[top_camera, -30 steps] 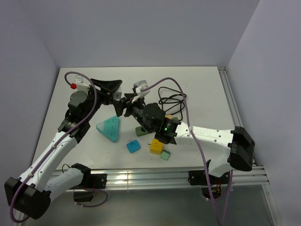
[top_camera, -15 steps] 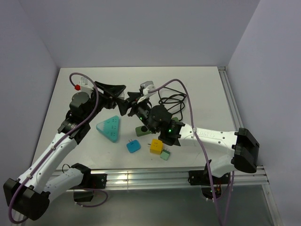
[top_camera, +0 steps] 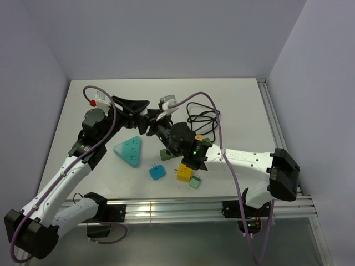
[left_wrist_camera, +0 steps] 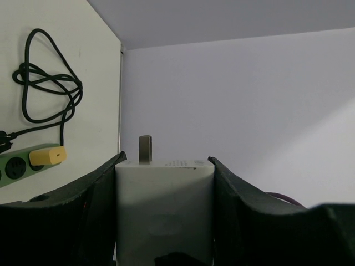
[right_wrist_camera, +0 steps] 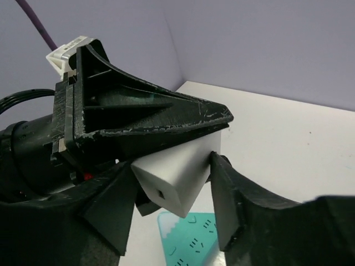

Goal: Insert the plug
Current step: Adjust the plug.

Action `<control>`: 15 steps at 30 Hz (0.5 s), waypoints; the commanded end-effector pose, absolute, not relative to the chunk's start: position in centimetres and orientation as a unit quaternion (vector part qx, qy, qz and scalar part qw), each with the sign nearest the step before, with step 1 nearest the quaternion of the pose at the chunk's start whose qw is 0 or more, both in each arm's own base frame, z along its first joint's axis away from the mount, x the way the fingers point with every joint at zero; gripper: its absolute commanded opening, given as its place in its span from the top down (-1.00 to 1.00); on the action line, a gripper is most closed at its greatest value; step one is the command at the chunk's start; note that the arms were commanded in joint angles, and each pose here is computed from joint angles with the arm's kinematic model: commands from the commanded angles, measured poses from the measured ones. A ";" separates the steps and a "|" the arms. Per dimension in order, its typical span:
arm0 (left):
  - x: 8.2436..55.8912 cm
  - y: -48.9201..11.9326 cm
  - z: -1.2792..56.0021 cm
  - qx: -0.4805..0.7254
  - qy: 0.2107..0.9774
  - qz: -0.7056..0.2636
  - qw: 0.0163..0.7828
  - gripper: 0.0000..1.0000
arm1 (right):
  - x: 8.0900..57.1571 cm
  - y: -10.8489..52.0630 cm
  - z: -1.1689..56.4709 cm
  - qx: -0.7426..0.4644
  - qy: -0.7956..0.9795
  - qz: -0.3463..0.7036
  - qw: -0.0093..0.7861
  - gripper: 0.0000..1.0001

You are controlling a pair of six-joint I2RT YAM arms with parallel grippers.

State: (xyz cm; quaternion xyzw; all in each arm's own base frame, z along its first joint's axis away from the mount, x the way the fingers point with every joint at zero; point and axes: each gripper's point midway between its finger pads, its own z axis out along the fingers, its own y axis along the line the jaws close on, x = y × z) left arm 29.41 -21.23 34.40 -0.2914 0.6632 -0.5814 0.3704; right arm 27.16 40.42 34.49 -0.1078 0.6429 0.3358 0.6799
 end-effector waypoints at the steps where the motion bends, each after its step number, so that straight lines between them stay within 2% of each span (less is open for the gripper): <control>1: 28.8 -21.4 36.5 -0.273 0.643 -0.607 0.379 0.99 | 28.3 38.9 37.0 -0.050 0.637 0.319 0.699 -0.12; 2: 28.7 -21.2 36.5 -0.276 0.643 -0.604 0.381 0.99 | 28.3 38.6 36.7 -0.049 0.638 0.316 0.700 0.16; 3: 28.7 -21.1 36.5 -0.276 0.644 -0.602 0.384 0.99 | 28.2 38.4 36.9 -0.048 0.637 0.316 0.702 0.32; 5: 28.7 -20.9 36.4 -0.279 0.646 -0.597 0.385 0.99 | 28.2 38.2 36.6 -0.052 0.638 0.311 0.703 0.50; 6: 28.7 -21.0 36.3 -0.279 0.647 -0.597 0.385 0.99 | 28.1 38.1 36.7 -0.055 0.637 0.310 0.703 0.53; 12: 28.4 -21.6 36.0 -0.273 0.652 -0.606 0.366 0.99 | 27.7 38.6 36.3 -0.079 0.635 0.315 0.701 0.53; 13: 28.4 -21.7 35.9 -0.272 0.653 -0.607 0.362 0.99 | 27.7 38.6 36.1 -0.080 0.636 0.314 0.700 0.45; 14: 28.3 -21.7 35.9 -0.272 0.653 -0.609 0.359 0.99 | 27.7 38.7 36.2 -0.081 0.635 0.316 0.700 0.19; 15: 28.2 -21.8 35.9 -0.272 0.653 -0.611 0.355 0.99 | 27.7 38.9 35.9 -0.084 0.636 0.317 0.699 0.10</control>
